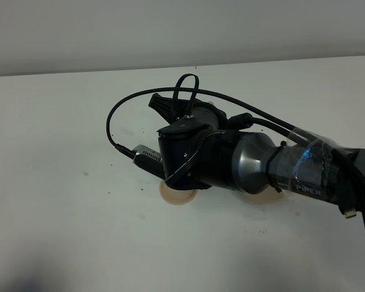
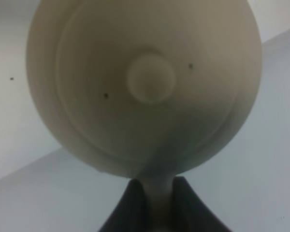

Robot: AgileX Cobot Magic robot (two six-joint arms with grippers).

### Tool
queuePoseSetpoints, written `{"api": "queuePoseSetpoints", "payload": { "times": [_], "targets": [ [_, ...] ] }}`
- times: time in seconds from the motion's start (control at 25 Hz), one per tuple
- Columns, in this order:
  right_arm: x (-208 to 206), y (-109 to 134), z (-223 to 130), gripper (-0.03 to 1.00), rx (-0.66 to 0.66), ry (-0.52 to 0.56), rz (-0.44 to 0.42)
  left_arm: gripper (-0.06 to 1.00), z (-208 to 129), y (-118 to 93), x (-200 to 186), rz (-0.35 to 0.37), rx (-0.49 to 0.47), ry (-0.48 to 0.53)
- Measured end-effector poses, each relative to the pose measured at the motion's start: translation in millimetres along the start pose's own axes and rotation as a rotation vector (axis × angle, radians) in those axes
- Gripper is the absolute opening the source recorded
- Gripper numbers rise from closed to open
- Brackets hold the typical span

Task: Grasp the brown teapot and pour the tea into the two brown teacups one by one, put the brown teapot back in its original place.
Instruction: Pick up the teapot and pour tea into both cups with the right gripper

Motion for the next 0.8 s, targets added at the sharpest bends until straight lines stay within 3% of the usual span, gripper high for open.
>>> {"api": "queuePoseSetpoints", "payload": {
  "times": [0.8],
  "targets": [
    [0.0,-0.4,-0.1,0.11,-0.008,0.0,-0.002,0.32,0.0,0.0,0.0,0.0,0.0,0.0]
  ]
}}
Point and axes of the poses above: a point on each arm's last joint axis where the gripper is mounted, x pointing out along that axis toward the gripper, y along the wrist's bending axis when the last joint is at zero, z = x × y, the point moved 7 cm from there along x, pointing out along that axis toward the gripper, and after that the axes turned 15 degrees about x, right-handed, at the moved point
